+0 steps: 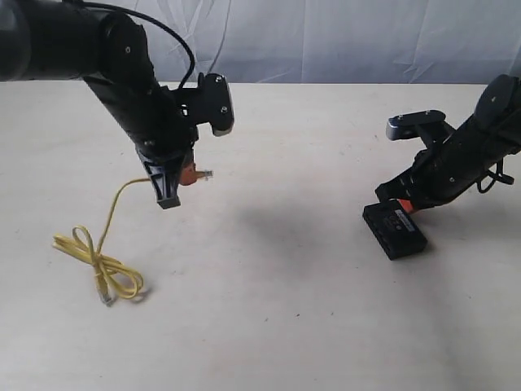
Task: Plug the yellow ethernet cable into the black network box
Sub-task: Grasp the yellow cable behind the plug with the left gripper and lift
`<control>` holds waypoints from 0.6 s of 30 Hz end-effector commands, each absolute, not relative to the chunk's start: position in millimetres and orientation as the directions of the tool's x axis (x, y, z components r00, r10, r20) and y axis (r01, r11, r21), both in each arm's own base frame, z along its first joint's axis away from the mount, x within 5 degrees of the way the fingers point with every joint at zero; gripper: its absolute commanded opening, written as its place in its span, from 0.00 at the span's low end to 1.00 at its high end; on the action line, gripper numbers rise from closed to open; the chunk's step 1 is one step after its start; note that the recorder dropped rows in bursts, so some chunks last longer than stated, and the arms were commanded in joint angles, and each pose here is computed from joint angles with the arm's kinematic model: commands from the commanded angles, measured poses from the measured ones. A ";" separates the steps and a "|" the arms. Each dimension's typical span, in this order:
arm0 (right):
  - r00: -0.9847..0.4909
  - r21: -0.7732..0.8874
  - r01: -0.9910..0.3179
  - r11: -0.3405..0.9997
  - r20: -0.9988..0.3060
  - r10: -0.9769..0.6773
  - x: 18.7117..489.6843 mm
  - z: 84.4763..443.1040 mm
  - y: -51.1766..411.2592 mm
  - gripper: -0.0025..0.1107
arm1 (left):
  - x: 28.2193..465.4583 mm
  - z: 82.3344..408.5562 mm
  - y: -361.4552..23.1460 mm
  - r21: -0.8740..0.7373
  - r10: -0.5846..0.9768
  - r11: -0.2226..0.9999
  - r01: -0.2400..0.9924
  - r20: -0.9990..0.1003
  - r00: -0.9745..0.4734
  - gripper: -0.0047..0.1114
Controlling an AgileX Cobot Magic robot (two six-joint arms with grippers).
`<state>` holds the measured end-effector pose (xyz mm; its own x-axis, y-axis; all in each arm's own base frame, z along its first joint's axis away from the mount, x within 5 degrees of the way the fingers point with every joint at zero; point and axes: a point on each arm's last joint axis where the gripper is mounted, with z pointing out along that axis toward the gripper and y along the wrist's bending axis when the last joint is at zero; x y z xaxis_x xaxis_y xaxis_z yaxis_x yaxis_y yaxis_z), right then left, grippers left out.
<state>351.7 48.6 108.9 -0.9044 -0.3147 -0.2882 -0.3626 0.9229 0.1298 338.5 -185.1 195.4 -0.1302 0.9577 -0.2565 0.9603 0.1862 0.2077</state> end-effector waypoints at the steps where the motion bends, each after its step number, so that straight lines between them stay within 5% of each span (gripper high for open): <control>1: -0.908 0.143 -0.367 0.919 -0.269 -0.321 349.9 108.9 47.8 0.01 | 327.8 176.0 -201.0 0.201 0.950 0.190 0.961 -0.285 -0.128 0.04; 18: -0.903 0.152 -0.398 0.905 -0.239 -0.357 346.3 108.3 48.2 0.01 | 289.6 144.1 -271.5 0.225 0.944 0.209 0.951 -0.299 -0.137 0.04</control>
